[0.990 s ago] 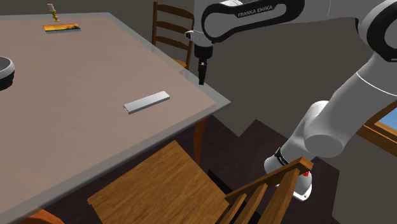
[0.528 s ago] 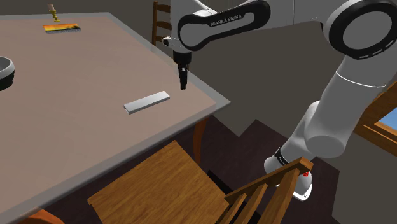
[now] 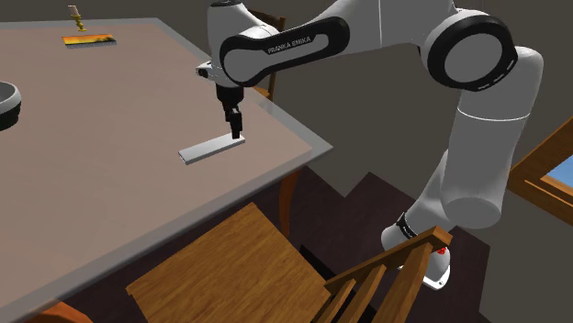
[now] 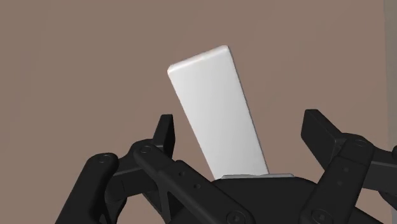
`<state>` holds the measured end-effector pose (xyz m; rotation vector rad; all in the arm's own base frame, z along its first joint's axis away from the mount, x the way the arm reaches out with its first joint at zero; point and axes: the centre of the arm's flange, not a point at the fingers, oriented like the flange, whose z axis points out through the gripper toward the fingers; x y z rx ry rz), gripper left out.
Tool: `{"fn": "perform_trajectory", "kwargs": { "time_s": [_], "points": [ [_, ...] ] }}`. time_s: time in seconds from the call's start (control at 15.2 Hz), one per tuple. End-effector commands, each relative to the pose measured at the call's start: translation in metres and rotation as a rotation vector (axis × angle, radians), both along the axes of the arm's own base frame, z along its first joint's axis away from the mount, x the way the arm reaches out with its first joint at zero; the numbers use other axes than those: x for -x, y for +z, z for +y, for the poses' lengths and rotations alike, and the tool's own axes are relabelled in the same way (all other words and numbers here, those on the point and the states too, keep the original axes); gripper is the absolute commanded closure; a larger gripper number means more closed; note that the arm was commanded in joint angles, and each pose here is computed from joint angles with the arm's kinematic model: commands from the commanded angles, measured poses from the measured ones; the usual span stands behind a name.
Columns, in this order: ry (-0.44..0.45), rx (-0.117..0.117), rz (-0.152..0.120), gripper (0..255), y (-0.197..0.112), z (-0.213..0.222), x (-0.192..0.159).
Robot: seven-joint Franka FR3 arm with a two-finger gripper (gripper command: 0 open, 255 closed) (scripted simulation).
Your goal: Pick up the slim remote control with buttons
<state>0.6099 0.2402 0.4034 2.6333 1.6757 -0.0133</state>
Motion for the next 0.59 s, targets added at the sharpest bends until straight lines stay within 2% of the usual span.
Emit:
{"fn": "perform_trajectory", "kwargs": {
  "time_s": [0.0, 0.2, 0.53],
  "points": [
    [0.061, -0.007, -0.006, 0, -0.010, 0.023, -0.011],
    [0.135, -0.015, -0.014, 0, -0.018, 0.052, -0.020],
    [0.135, -0.015, -0.014, 0, -0.045, 0.052, -0.020]
  ]
}}
